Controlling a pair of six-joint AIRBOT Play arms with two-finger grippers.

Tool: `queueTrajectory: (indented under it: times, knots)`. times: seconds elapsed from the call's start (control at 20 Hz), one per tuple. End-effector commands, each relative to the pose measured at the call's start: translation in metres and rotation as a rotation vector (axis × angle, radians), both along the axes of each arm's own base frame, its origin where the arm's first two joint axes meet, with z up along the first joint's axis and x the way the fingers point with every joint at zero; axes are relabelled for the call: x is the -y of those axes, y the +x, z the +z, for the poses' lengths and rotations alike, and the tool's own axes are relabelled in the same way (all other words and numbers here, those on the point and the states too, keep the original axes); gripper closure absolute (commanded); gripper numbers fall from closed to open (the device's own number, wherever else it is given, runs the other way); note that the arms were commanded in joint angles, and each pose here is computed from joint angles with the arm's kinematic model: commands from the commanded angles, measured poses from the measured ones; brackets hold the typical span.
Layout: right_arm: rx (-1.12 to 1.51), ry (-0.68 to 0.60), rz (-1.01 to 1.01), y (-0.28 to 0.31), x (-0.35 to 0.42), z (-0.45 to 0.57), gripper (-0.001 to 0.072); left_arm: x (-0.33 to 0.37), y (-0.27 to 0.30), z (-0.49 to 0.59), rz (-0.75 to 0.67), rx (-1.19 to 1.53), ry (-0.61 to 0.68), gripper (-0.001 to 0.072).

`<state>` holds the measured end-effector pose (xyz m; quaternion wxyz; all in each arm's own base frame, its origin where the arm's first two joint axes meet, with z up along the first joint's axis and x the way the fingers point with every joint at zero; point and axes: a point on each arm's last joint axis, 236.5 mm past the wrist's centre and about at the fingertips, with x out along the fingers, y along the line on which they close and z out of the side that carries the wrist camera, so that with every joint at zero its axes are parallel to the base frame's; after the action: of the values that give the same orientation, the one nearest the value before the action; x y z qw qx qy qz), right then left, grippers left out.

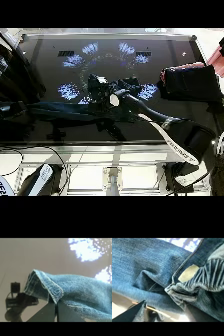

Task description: Fold the clothes and pants, and hang the long-sleeved shirts on hangers.

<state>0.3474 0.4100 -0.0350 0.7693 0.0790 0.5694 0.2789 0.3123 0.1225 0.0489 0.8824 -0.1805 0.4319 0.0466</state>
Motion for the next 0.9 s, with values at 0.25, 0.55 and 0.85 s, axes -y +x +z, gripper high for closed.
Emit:
queueTrajectory:
  times: [0.25, 0.55, 0.85]
  knots:
    - [-0.146, -0.046, -0.083, -0.003, -0.005, -0.026, 0.0156, 0.002, -0.005, -0.014, 0.008, -0.021, -0.016, 0.0685]
    - [-0.227, -0.112, -0.145, -0.007, 0.006, -0.06, 0.0214, 0.001, -0.004, -0.013, 0.011, -0.017, -0.012, 0.0685]
    - [-0.143, -0.112, -0.157, 0.013, 0.006, -0.049, 0.0234, -0.001, -0.003, -0.012, 0.016, -0.011, -0.007, 0.0685]
